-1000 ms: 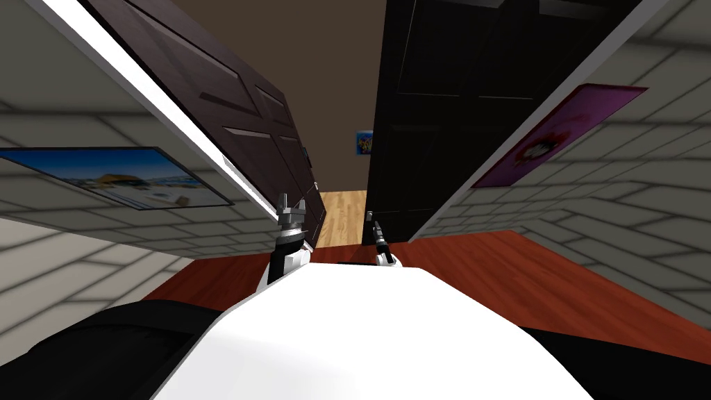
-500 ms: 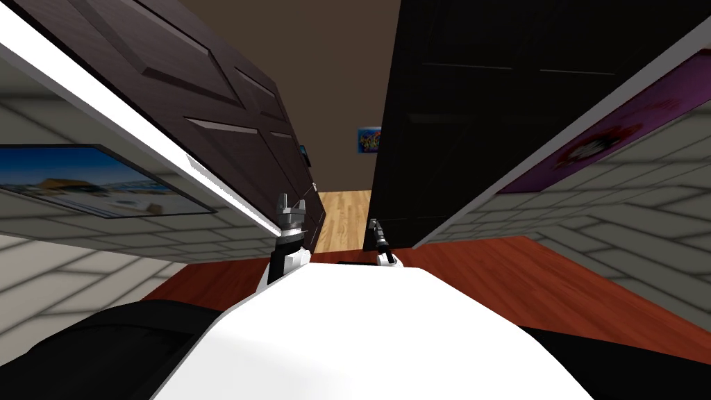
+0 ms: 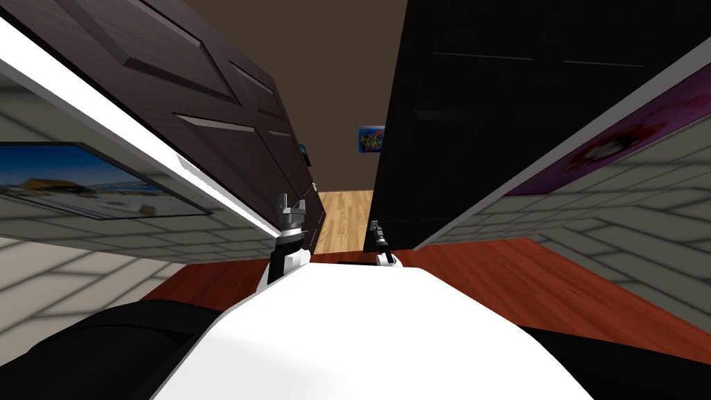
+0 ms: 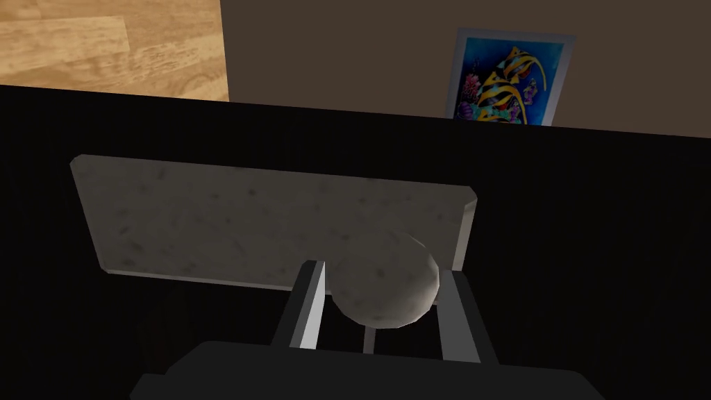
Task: Push the door open
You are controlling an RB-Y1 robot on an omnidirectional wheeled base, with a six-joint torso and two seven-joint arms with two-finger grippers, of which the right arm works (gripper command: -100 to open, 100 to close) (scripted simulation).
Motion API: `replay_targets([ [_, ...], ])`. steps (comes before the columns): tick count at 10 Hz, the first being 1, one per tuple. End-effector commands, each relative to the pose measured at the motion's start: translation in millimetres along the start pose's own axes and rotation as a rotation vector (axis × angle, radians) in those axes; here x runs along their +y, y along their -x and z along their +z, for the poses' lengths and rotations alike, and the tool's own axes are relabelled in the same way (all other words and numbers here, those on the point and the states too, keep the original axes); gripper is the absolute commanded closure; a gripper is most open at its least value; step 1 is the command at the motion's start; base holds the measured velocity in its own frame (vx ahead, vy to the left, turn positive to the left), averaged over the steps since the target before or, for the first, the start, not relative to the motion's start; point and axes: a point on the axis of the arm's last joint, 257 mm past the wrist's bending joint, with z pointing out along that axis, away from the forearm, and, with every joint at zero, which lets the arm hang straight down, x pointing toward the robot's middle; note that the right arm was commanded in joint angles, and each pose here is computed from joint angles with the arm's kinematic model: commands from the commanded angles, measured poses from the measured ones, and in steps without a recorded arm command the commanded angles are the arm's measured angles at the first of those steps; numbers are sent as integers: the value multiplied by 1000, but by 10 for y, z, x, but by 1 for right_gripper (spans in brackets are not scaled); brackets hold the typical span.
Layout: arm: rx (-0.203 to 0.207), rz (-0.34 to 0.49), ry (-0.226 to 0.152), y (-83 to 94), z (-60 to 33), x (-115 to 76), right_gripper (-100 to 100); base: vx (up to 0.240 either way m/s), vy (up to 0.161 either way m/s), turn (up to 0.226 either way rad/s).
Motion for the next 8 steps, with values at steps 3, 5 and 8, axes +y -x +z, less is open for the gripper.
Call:
replay_targets([
  [3, 0, 1, -1, 0, -6, -4, 100, -3, -1, 2],
  [5, -15, -7, -2, 102, -2, -9, 100, 113, 32, -22],
  [8, -34, -14, -3, 219, -4, -12, 100, 149, 53, -20],
])
